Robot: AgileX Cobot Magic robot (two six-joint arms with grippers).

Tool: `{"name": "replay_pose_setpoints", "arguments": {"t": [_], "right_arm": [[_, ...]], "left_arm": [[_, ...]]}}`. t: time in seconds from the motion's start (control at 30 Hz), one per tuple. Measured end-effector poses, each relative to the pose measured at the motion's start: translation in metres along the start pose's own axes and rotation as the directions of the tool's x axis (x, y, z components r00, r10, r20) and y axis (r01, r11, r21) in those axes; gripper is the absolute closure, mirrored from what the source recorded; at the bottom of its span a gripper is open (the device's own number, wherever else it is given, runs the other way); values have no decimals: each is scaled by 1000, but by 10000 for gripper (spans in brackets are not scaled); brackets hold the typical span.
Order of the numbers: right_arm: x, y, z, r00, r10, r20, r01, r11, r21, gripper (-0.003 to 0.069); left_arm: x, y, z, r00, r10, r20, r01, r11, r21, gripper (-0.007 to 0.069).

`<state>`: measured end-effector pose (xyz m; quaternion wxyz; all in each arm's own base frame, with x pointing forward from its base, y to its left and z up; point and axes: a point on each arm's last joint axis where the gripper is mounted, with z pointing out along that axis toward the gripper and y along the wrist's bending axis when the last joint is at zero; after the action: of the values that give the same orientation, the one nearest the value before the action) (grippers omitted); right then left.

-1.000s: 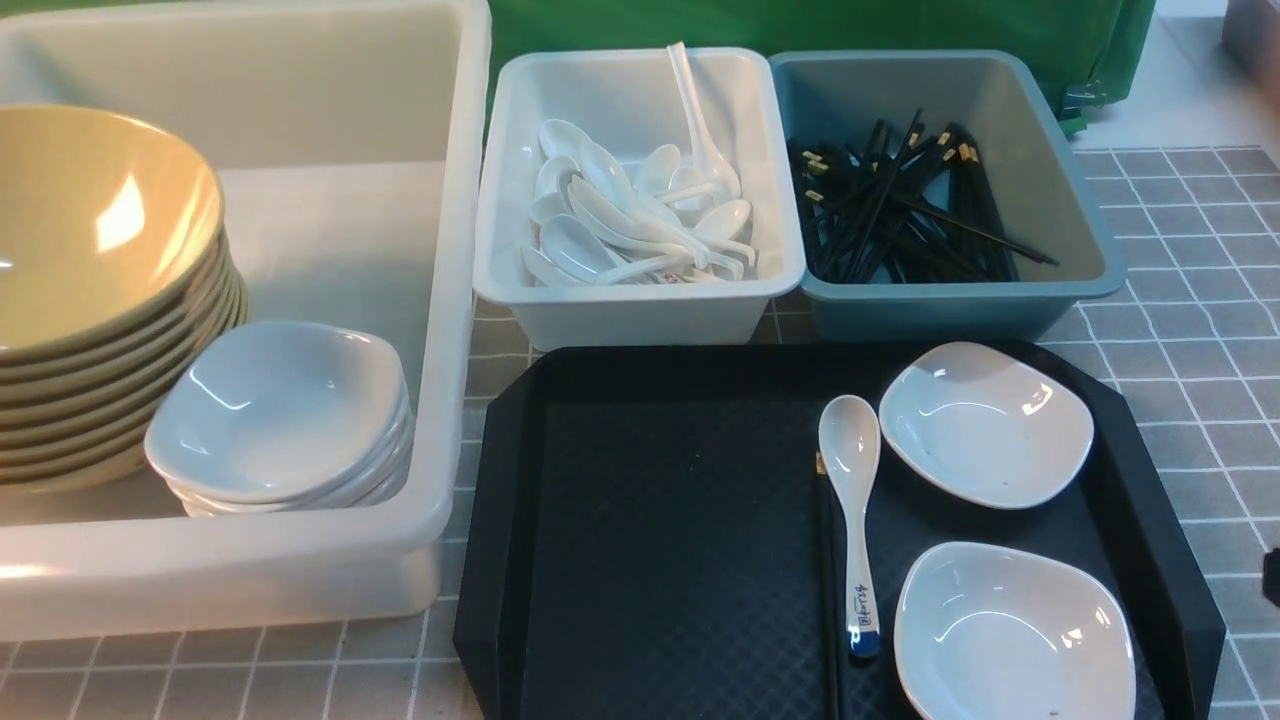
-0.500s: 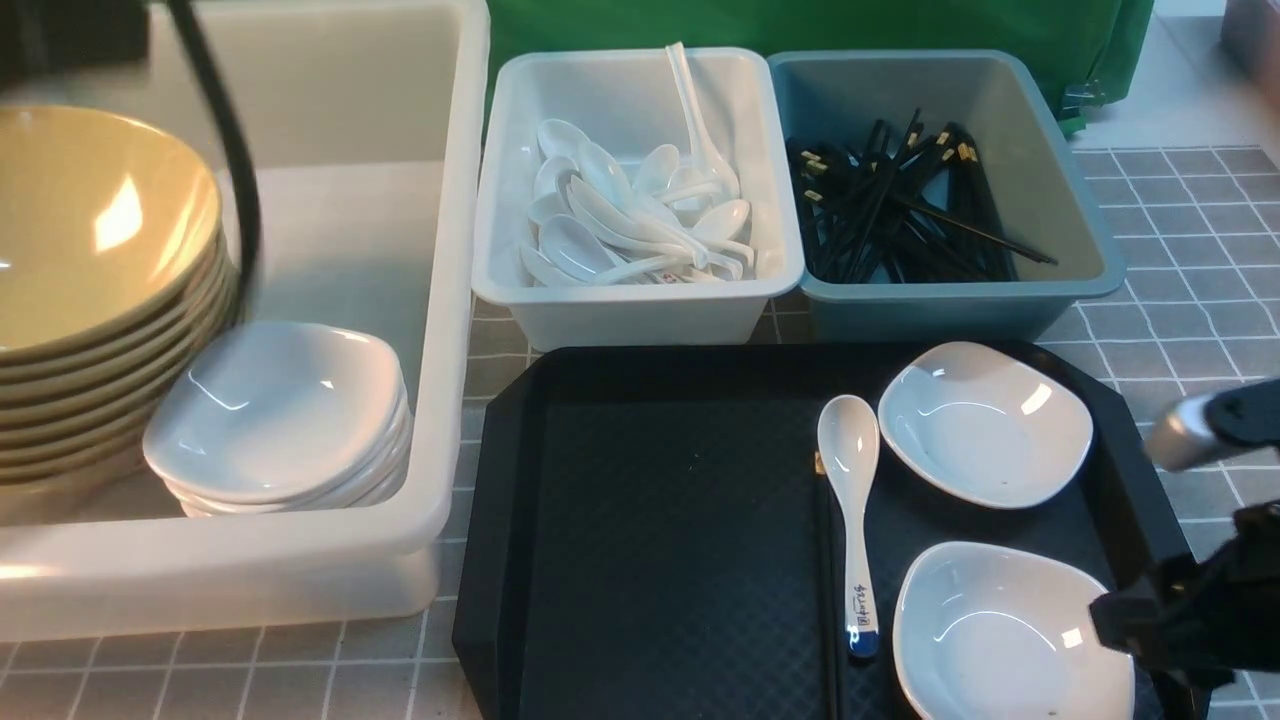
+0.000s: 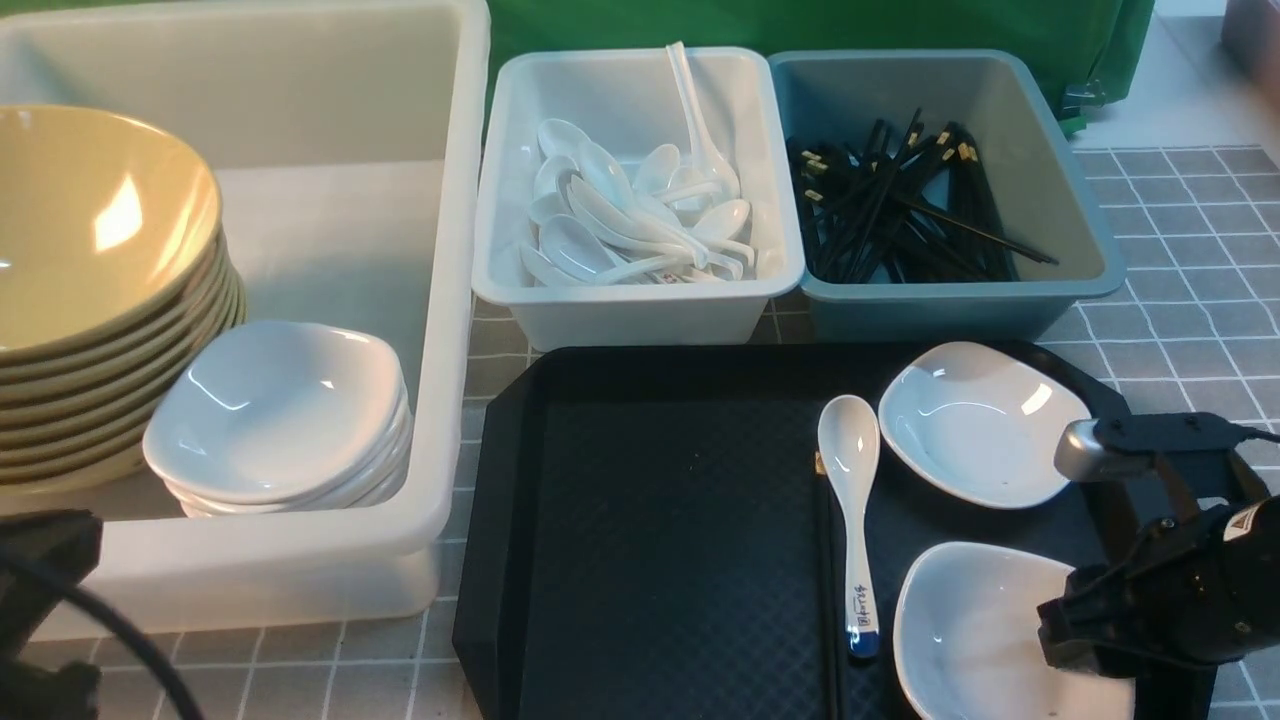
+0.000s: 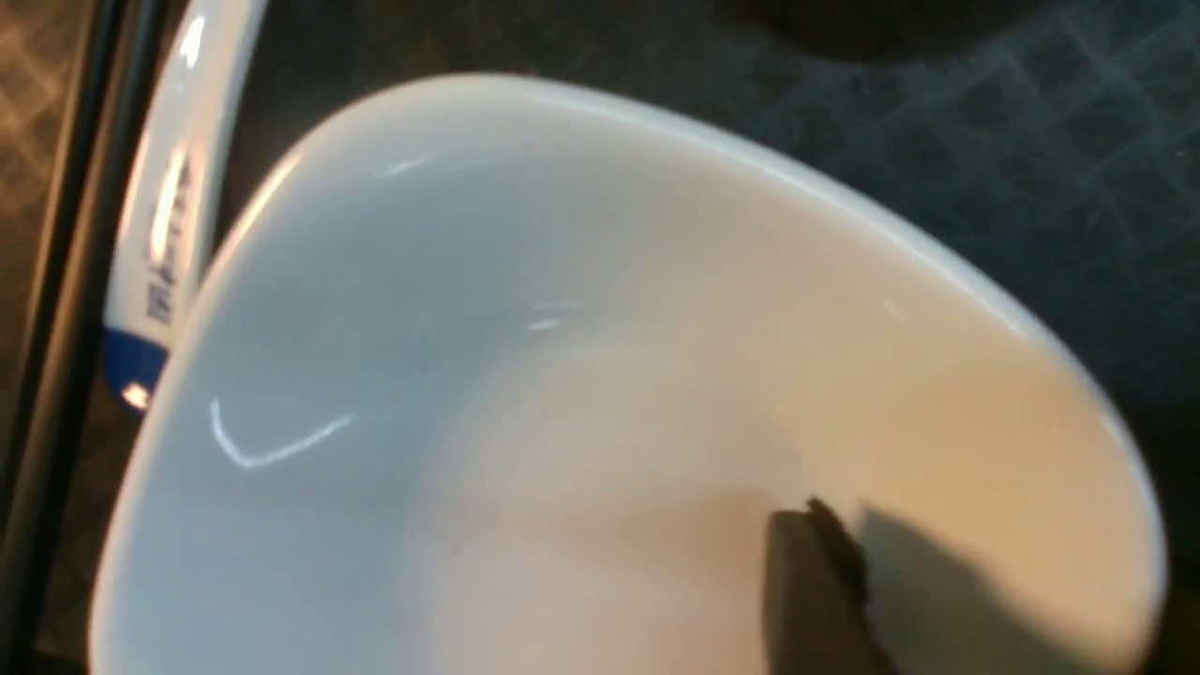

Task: On grey table put chopsticks spoon bowls plates into blue grey white boxes.
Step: 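Reach for and grasp the small white dish on the black tray, then place the white bowl into the white bin on top of the stacked bowls with the right gripper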

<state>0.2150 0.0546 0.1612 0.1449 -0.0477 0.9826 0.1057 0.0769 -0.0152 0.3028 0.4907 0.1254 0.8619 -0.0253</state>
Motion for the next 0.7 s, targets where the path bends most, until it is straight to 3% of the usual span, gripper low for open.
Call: {"name": "replay_pose_setpoints", "arguments": {"t": [0.07,0.2,0.33,0.43,0.5,0.6,0.67,0.7], "right_arm": [[-3,2,-3,1000,-17,-2,17,1000,-11,450],[-21,12,-28,997,-42,66,46,998,-50,568],[-46,21,-58,980,-95,175,107,992,-63,592],[-80,41,-96,940,-105,325,161,976,-148,592],[-101,64,-117,898,-115,424,230,946,-230,592],[-126,110,-133,837,-140,529,361,867,-342,592],[-142,159,-126,804,-169,571,457,790,-409,592],[-141,162,-122,804,-179,567,462,787,-408,592]], "left_arm": [[8,0,0,999,9,51,-8,1000,-21,635],[22,0,4,989,12,147,-5,999,-49,635],[32,-1,6,978,15,209,-2,998,-64,635],[39,-2,4,960,21,280,1,997,-79,635],[39,-1,3,942,25,334,6,996,-91,635],[38,-1,3,921,30,388,11,994,-104,636],[39,0,5,915,31,401,13,994,-108,636],[39,0,5,915,31,401,13,994,-108,636]]}}
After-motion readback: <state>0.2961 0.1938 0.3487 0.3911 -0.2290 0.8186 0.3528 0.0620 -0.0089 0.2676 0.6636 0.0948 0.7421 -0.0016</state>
